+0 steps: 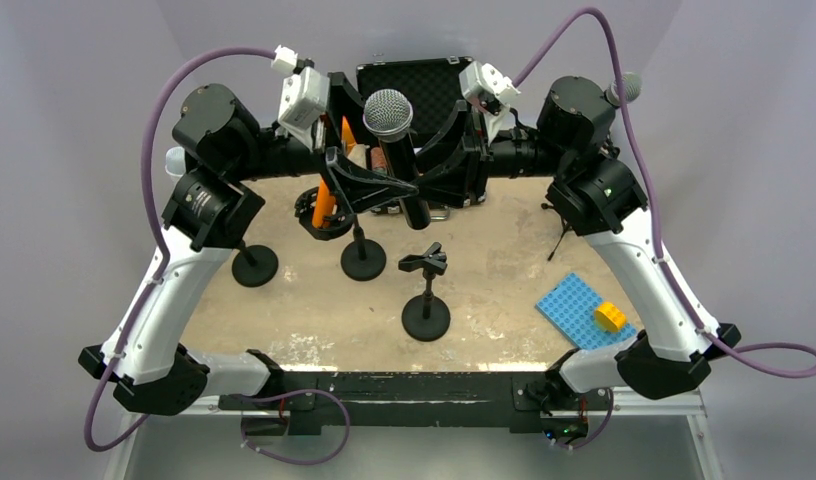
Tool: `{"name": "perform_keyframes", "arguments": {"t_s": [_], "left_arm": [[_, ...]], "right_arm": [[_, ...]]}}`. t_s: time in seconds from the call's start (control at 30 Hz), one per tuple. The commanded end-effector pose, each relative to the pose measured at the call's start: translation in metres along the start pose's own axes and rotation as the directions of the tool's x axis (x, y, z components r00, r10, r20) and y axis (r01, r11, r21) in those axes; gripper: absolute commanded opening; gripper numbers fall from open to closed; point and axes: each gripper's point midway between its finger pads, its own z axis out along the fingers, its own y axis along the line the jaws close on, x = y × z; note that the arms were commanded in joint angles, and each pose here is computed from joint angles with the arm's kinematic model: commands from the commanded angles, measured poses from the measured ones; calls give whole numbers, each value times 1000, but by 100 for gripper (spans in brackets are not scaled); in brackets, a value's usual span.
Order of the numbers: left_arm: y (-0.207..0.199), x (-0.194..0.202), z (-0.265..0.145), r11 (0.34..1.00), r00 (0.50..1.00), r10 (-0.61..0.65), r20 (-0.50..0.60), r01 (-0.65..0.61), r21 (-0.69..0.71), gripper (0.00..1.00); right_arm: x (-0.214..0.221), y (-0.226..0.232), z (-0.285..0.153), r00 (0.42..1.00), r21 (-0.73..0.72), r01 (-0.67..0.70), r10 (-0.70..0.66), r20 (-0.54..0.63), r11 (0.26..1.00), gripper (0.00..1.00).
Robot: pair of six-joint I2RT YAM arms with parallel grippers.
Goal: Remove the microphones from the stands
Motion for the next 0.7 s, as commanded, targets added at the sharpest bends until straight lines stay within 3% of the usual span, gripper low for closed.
{"name": "perform_keyframes", "arguments": {"t_s": [0.0,0.17,0.27,0.3,0.33,0.37,0.4,0.53,0.67], "left_arm": [[-9,-18,-4,998,997,53,51,-54,14,75],[-13,-18,-3,997,996,66,56,-68,44,48],[-19,-16,-3,993,996,78,45,-82,88,19],[-19,-15,-3,992,996,82,42,-85,92,6],[-19,-15,-4,992,995,87,40,-90,90,0],[-20,-15,-5,991,995,98,35,-101,87,0],[-20,-12,-8,989,993,119,18,-120,84,0],[-34,-1,-31,964,962,256,-95,-248,92,0],[-44,29,-70,915,869,402,-289,-391,97,0]], "right_arm": [[-8,8,-6,999,10,39,-39,23,999,0],[-6,5,-4,999,12,32,-32,21,999,0],[-4,2,-2,999,15,36,-36,15,999,4],[-2,0,-2,999,17,35,-35,11,999,22],[-1,-1,-3,999,26,36,-36,7,999,48],[0,-3,-4,999,44,32,-32,2,998,70],[1,-4,-6,1000,62,27,-27,-3,998,81],[5,11,-23,998,56,59,-57,-33,997,88],[22,17,-48,991,126,115,-106,-82,985,91]]}}
